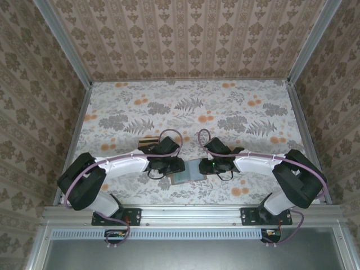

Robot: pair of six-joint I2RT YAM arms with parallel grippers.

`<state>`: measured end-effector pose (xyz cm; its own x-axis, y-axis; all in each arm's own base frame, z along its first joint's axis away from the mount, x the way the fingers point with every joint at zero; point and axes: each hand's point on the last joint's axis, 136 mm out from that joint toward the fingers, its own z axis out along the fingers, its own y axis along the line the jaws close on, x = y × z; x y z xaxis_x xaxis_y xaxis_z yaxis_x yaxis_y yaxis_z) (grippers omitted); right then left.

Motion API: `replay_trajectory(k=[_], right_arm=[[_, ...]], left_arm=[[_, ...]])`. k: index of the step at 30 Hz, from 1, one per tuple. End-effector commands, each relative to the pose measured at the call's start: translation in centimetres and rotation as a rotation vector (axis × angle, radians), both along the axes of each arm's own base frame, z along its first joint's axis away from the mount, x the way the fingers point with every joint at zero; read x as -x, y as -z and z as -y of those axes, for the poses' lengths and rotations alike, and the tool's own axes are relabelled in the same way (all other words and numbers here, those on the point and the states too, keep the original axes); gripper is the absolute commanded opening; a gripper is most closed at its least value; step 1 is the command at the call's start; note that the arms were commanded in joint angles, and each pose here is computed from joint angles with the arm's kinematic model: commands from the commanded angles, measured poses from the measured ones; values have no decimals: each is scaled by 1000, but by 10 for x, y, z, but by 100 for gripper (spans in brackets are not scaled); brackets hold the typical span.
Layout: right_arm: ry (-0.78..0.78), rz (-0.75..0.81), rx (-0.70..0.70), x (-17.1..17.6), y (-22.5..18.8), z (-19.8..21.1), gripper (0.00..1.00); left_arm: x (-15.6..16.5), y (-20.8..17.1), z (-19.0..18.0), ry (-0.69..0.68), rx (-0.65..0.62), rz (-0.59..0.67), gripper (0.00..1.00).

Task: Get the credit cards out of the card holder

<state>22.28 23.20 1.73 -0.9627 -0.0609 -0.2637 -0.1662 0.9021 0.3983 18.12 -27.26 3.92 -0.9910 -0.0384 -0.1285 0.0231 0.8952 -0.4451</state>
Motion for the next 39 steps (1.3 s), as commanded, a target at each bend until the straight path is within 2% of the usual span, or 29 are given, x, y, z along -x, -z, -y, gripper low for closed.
replay_trajectory(k=[1,6,12,16,17,25,35,39], right_arm=[[-20,-52,20,11,11,-2,29],[-24,-58,21,11,13,-3,29],[-24,-58,22,11,13,-3,29],[-22,-59,23,11,13,-2,29],[-23,-60,23,12,14,-2,29],[-26,-59,21,11,13,-3,30],[-26,-63,23,12,14,-3,30],[-26,-64,23,13,15,-2,30]], left_arm=[[-1,-12,3,47,-37,39,44],[0,-11,12,77,-30,28,46],[-1,-11,21,108,-2,26,62],[0,-12,22,114,5,27,89],[0,-13,22,116,7,29,92],[1,-17,6,90,-70,38,92],[2,-13,23,129,-2,31,89],[4,-6,20,125,-17,14,88]])
